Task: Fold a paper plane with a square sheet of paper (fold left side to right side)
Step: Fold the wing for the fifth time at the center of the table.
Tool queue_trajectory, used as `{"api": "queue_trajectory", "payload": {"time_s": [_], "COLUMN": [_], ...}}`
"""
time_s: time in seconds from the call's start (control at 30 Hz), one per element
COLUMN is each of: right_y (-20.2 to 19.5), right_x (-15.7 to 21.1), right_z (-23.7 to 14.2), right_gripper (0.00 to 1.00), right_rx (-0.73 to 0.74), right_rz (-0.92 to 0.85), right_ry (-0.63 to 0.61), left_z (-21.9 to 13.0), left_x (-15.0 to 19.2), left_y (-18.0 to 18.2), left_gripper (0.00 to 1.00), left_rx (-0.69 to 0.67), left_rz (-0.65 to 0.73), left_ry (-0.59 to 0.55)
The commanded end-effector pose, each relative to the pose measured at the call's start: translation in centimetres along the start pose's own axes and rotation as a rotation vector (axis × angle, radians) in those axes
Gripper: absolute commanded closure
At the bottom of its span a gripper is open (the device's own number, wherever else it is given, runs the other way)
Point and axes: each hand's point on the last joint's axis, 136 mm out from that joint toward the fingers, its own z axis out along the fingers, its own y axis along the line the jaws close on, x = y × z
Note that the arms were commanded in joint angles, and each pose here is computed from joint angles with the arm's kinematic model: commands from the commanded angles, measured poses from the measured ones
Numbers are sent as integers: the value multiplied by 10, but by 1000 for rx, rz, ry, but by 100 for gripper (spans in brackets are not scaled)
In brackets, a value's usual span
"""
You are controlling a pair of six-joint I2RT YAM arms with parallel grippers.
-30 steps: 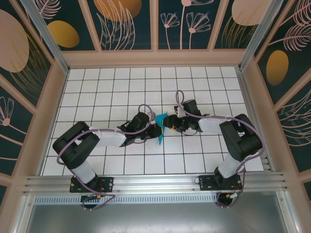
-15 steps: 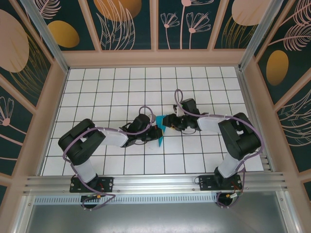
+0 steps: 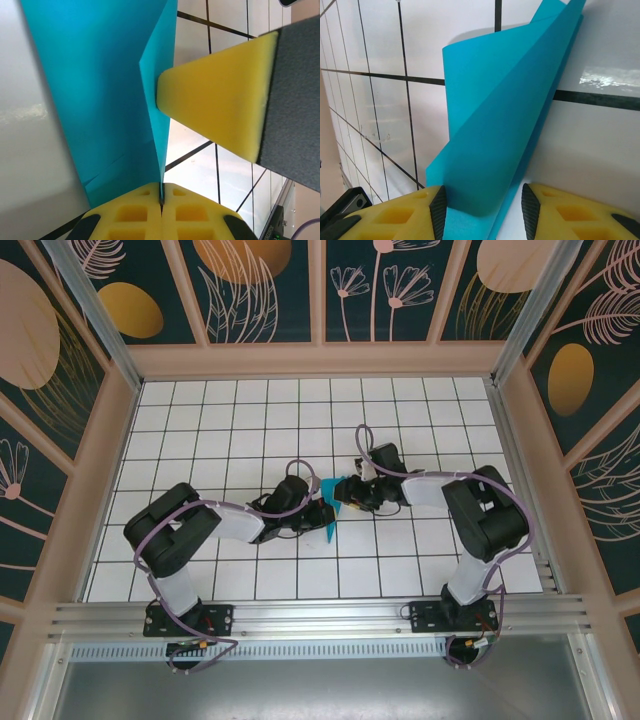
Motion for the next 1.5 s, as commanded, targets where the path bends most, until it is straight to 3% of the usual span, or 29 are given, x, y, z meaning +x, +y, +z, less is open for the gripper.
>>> {"api": "queue_trajectory", "payload": {"time_s": [0.0,0.57,0.77,1.0,1.47], "right_y": [-6,-15,-15,-12,-10], "right_x": [3,6,7,7,7], "right_z": [7,12,12,12,12], "right_gripper": [54,55,55,55,55], "right_rx": [37,63,59,46,36], "right_rz": [11,18,15,8,4], "right_ry": [26,45,47,48,48], "left_z": [1,-11,-34,-47,-10], "left_x": [0,-7,-20,-46,-64], "left_y": [1,-6,-21,-7,5], "left_gripper": [91,75,68,69,73], "left_rx": [14,10,72,113,111], "left_rz": [-13,6,-8,-104,-163], "left_ry": [6,-21,-62,-80,-27]}}
